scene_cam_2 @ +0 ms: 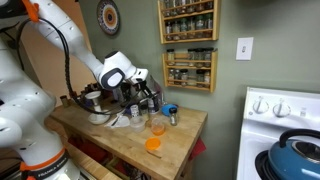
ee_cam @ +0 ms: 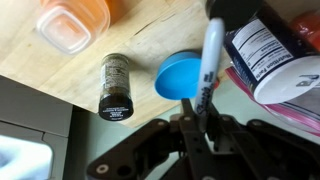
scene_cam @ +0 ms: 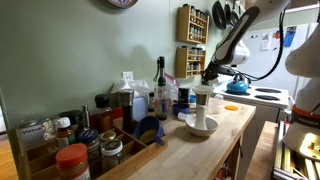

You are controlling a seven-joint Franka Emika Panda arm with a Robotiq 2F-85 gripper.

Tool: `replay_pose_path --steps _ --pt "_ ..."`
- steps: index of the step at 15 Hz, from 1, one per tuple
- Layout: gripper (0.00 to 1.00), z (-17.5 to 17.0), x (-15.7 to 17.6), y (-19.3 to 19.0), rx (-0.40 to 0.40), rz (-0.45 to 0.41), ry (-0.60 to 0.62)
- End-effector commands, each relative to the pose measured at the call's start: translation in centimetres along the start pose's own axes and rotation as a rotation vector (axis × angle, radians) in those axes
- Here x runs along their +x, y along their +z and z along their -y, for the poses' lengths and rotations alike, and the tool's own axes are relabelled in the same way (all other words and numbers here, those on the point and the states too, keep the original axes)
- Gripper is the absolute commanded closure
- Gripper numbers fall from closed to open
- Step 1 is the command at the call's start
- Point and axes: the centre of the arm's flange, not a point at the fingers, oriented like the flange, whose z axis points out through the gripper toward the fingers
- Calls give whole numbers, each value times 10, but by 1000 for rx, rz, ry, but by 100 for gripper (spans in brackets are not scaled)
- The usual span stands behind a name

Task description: Move a pen from the blue cup to the container

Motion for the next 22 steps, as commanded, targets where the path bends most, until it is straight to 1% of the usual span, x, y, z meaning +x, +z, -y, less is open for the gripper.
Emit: replay_pose_path --steps 1,2,3,5,6,9,11,14,15,16,17,19,20,22 --pt "96 -2 -1 3 -63 13 -8" --pt "96 -7 -5 8 -123 72 -29" --pt "96 -14 -7 12 -160 110 -35" --pt "96 -26 -15 16 -217 214 -67" --pt "96 -26 -22 17 -214 269 -95" --pt "96 -17 -40 17 -182 364 -150" --pt "96 -14 -47 15 -189 389 -170" --pt "96 -17 -44 15 -232 348 -124" --pt "96 -19 -44 15 -238 353 -116" --pt "96 -22 -45 14 -236 376 -134" --pt "96 -24 -46 12 -222 402 -158" --pt "96 -29 -46 6 -183 423 -239" --pt "96 -31 -48 3 -194 421 -331" --pt "96 -30 -44 -4 -187 427 -439"
